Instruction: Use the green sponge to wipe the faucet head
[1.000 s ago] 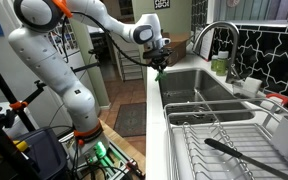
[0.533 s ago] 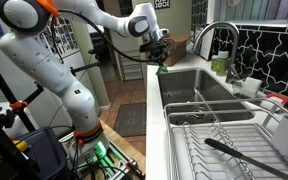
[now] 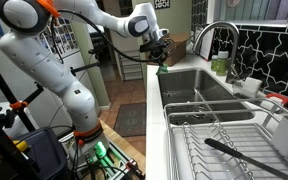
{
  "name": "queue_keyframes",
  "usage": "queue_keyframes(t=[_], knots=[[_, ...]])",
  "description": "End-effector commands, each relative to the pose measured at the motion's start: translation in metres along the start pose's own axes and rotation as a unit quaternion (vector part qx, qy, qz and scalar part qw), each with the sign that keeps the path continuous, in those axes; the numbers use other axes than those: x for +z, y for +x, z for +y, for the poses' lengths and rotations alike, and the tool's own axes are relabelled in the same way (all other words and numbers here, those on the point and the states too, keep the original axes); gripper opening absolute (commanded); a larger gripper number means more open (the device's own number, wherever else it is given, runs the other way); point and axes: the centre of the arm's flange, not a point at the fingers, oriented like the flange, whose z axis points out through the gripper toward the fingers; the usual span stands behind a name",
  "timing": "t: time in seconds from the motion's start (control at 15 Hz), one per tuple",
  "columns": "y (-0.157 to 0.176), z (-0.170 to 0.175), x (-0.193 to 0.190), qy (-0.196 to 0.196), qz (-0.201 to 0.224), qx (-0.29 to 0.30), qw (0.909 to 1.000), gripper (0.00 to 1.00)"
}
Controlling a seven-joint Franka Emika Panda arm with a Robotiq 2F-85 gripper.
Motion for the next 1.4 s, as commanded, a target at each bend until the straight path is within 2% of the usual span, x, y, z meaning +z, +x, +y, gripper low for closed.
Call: queue_keyframes(t=[0.0,0.27,0.4,0.6,0.8,1.0,1.33], knots=[[0.0,0.013,-0.015,-0.025,0.007,0.055,0.9981,0.06],[0.001,0.033,-0.063,-0.057,0.031,0.165,0.9842,0.06],[0.006,0.042,-0.083,-0.072,0.045,0.218,0.9722,0.06],[0.015,0.053,-0.107,-0.096,0.064,0.296,0.9483,0.06],[0.027,0.064,-0.121,-0.117,0.077,0.369,0.9188,0.06],[0.04,0.08,-0.132,-0.142,0.087,0.435,0.8848,0.06],[0.063,0.113,-0.147,-0.181,0.11,0.538,0.816,0.06]])
